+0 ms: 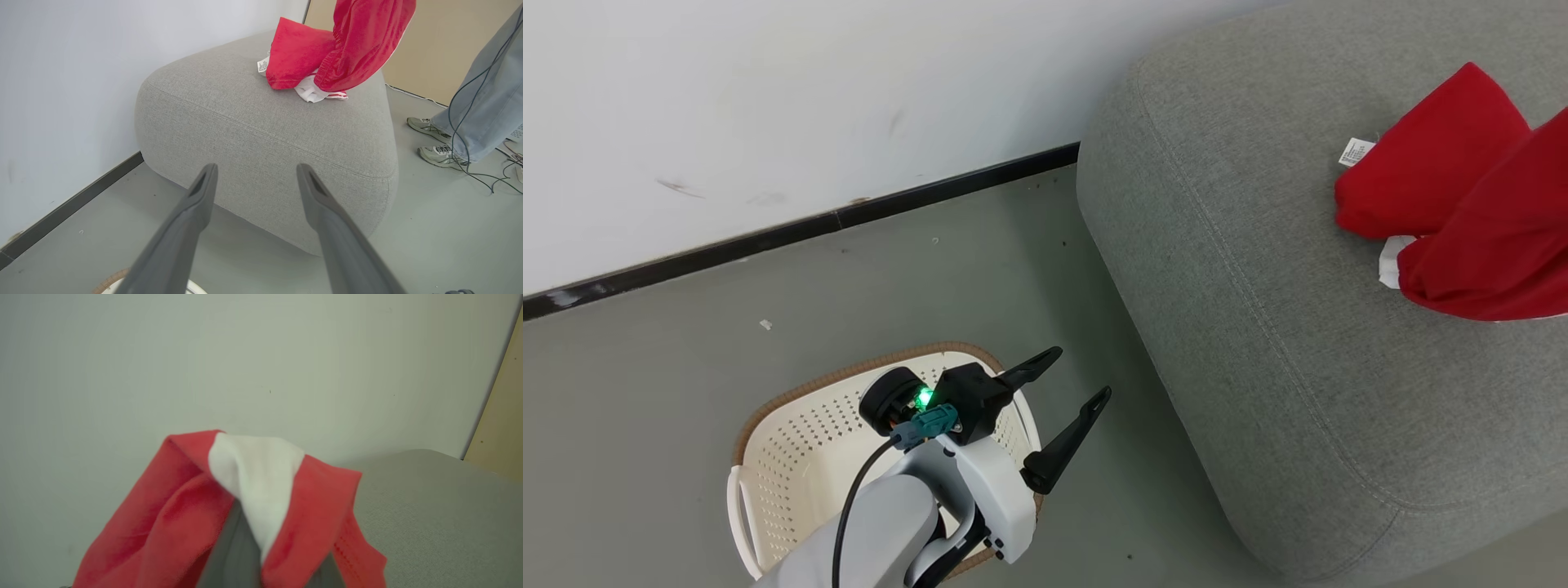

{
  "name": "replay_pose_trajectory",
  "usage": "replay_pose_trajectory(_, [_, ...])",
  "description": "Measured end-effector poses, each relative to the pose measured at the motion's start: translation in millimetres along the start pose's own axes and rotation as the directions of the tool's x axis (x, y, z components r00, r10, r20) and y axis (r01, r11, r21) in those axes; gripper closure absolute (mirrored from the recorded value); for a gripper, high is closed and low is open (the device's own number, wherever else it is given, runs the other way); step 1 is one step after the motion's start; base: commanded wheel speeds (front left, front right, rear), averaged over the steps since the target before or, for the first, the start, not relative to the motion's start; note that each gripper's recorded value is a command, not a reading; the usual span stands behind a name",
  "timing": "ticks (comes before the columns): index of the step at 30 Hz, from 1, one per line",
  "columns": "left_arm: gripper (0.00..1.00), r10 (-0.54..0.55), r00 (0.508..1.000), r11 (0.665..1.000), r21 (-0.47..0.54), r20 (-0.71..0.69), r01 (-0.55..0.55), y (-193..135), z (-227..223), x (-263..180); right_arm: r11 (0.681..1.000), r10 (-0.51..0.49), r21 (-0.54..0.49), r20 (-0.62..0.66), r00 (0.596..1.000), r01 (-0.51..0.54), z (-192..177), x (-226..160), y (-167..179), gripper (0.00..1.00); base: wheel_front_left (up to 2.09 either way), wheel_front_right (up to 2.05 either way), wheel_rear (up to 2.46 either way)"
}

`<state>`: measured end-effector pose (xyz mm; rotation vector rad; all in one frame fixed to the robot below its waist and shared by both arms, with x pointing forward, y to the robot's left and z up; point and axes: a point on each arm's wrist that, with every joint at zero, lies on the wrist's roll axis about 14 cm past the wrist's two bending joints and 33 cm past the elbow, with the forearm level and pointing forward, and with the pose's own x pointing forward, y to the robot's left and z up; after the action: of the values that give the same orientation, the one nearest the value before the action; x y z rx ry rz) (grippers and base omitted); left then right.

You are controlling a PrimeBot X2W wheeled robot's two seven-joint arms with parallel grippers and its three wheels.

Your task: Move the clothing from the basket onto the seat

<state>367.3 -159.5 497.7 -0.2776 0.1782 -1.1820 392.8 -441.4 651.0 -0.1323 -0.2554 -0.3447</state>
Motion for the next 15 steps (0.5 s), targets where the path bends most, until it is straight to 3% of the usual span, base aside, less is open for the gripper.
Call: replay_pose_trajectory(15, [0.00, 0.027, 1.000, 0.999, -0.028, -0.009, -0.027, 28.5, -8.2, 0.4, 0.989, -0.141, -0.053, -0.108, 0.984, 0.136, -44.6, 29.2, -28.6, 1.00, 0.00, 0.00, 0.00])
